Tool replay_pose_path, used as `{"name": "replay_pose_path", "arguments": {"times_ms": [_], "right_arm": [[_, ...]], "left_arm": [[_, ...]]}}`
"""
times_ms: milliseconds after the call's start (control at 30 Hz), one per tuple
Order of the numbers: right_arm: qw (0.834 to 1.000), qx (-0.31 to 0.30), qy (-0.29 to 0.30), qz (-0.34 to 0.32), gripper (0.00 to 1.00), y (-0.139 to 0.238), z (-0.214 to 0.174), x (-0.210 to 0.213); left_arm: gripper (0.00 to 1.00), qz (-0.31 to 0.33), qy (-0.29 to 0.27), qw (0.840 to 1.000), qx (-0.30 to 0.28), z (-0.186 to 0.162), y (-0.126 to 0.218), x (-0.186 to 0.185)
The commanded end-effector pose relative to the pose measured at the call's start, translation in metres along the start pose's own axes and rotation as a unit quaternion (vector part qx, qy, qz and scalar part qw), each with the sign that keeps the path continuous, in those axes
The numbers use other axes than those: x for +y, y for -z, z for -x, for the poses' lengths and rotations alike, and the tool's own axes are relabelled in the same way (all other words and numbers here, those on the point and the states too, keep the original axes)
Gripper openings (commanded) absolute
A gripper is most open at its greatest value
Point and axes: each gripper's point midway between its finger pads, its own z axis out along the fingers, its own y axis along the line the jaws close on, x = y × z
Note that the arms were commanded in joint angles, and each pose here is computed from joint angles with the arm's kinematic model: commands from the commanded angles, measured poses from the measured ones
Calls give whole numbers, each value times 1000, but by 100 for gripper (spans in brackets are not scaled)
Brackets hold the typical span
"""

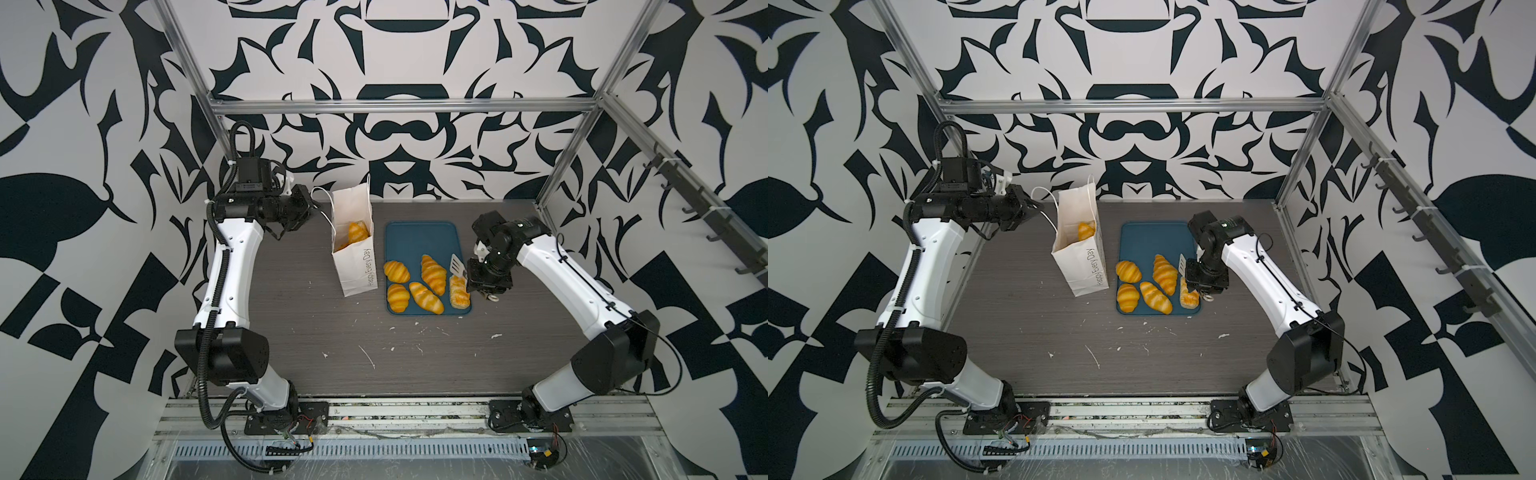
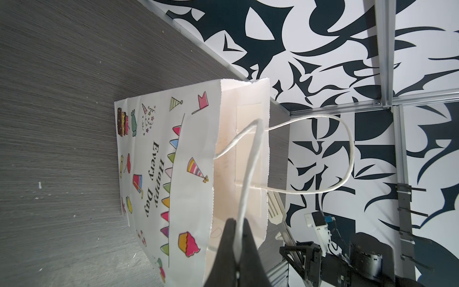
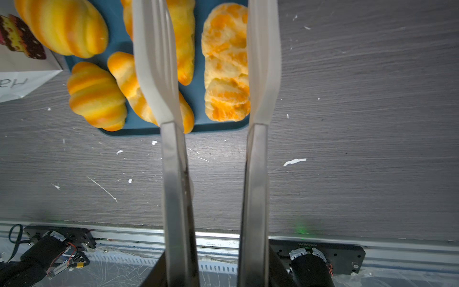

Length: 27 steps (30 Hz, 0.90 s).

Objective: Place the fake bread into the paper bag
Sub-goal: 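Lower the tongs around the flaky croissant at the tray edge with the right gripper, then close the tongs on the flaky croissant with the right gripper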

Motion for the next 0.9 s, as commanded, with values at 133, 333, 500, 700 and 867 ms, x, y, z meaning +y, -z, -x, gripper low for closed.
{"name": "replay_pose_path", "arguments": {"times_ms": [133, 333, 500, 700, 867], "right_arm": [[1000, -4, -6, -25, 46, 2, -7, -13], [1000, 11, -4, -29, 46, -8, -11, -15], [1000, 23, -2, -19, 47, -14, -12, -11], [999, 34, 1, -16, 48, -21, -17, -9], [999, 42, 0, -14, 48, -28, -20, -8]], "left_arm": [[0, -1, 10, 1000, 11, -1, -8, 3], [0, 0, 11, 1000, 11, 1, -10, 3], [0, 0, 8, 1000, 5, 4, -10, 2], [0, 0, 9, 1000, 7, 3, -11, 3], [0, 0, 9, 1000, 8, 4, -12, 3]]}}
